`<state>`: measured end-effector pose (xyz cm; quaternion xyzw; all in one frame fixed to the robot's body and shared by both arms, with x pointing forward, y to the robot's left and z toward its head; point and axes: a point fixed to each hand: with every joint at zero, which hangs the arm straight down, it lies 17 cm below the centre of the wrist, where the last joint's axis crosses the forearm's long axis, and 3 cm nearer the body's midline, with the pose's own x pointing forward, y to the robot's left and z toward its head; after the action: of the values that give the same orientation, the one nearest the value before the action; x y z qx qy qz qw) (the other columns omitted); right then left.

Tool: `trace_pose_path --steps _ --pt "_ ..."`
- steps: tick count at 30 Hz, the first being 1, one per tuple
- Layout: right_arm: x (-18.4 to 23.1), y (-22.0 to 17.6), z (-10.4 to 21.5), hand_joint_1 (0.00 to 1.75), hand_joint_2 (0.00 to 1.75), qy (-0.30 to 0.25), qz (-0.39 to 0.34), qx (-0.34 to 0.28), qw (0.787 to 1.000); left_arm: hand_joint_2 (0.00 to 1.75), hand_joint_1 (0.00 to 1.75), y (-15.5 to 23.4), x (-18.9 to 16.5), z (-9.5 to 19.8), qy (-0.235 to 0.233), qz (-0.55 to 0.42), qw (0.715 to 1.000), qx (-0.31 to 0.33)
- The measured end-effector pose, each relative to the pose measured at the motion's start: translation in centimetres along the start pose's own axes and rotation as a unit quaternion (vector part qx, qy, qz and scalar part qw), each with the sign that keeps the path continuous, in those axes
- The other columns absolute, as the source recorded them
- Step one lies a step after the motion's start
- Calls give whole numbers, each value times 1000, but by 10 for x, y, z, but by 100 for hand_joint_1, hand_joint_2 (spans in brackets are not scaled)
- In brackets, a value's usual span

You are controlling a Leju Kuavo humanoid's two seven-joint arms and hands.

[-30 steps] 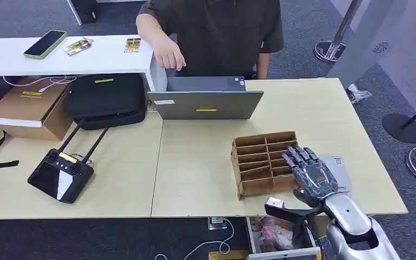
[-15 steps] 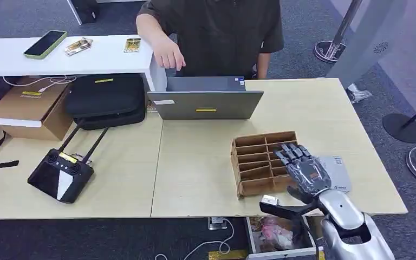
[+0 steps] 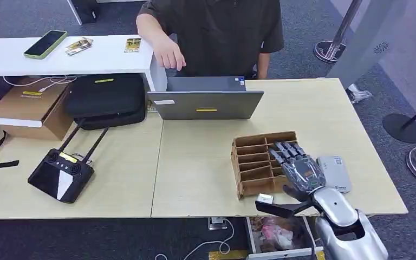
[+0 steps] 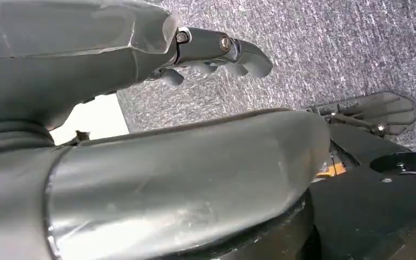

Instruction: Pass the card to the sensor for recognition and then transmit it.

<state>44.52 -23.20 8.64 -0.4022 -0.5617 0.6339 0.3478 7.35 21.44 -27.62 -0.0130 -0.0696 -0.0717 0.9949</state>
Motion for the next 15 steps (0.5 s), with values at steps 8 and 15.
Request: trace_pose_path --steps 8,15 --pt "-6 1 2 0 175 12 2 1 1000 0 0 1 0 0 0 -1 1000 2" --pt "-18 -5 8 0 175 26 8 -2 1000 0 0 1 -1 0 0 -4 1000 3"
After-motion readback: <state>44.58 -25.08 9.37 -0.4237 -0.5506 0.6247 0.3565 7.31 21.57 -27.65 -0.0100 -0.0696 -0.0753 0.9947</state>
